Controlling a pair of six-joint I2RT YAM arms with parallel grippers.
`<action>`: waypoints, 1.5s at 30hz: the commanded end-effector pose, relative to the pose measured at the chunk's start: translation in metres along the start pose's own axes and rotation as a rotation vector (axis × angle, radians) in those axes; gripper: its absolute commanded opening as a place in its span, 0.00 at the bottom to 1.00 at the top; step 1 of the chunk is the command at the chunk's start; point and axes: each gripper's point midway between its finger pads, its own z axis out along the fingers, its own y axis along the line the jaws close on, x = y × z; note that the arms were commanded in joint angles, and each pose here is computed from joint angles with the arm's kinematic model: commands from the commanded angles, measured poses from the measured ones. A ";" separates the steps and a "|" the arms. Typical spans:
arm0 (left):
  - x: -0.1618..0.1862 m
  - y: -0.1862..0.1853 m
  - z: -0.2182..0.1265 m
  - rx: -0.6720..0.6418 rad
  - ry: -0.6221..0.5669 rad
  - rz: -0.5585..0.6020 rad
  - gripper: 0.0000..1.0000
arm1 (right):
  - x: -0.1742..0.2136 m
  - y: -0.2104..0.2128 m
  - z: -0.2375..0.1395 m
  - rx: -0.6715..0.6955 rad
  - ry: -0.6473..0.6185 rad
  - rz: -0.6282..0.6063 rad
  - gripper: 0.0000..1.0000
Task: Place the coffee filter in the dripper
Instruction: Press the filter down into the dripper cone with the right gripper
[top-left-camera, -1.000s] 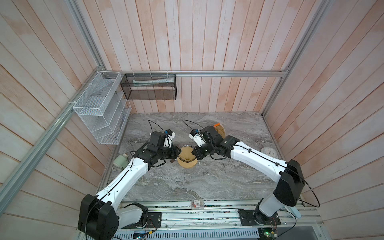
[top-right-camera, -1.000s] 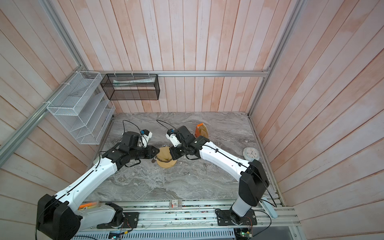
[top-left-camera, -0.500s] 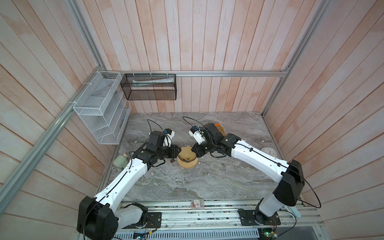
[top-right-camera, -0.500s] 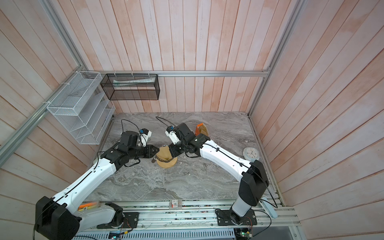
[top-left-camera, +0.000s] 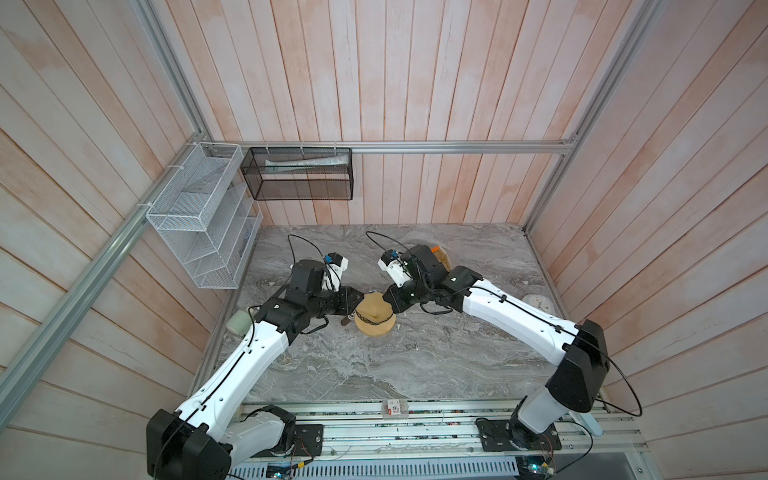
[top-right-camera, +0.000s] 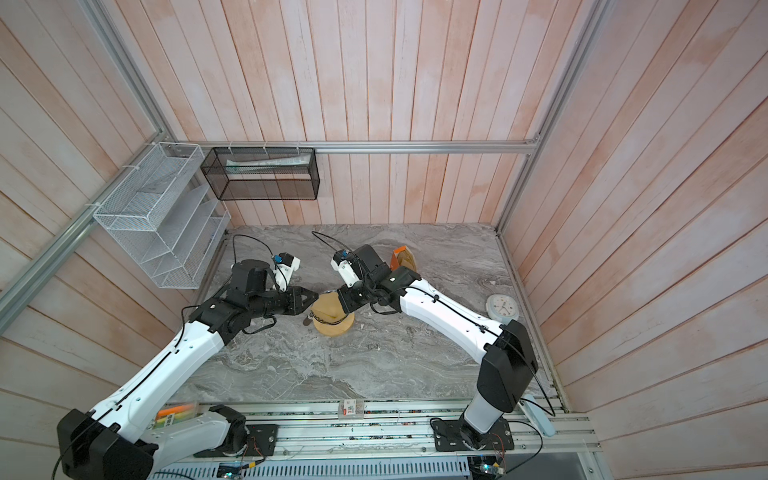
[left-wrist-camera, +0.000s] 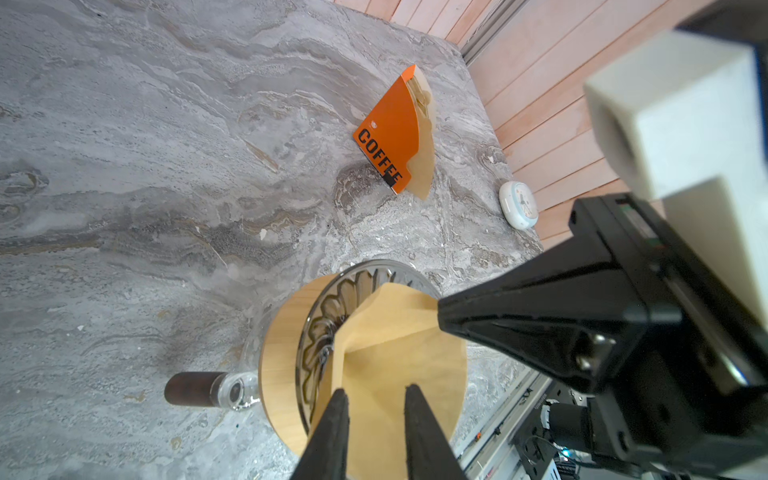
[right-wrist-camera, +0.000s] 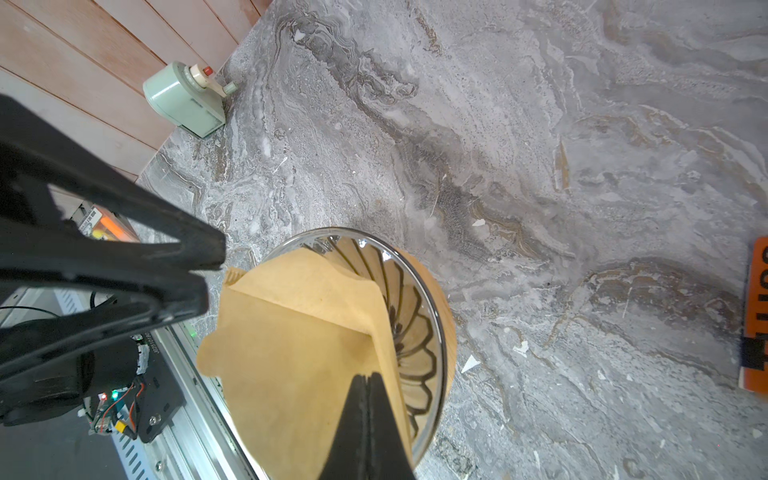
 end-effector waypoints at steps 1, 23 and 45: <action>0.020 -0.011 -0.005 0.047 0.055 -0.002 0.27 | -0.026 0.001 -0.007 -0.002 -0.070 -0.031 0.00; 0.055 -0.010 0.021 0.013 0.163 -0.030 0.27 | -0.028 -0.013 0.033 -0.025 -0.034 -0.023 0.00; 0.057 -0.003 0.025 -0.013 0.157 -0.033 0.27 | -0.001 -0.014 0.041 -0.047 0.024 0.002 0.00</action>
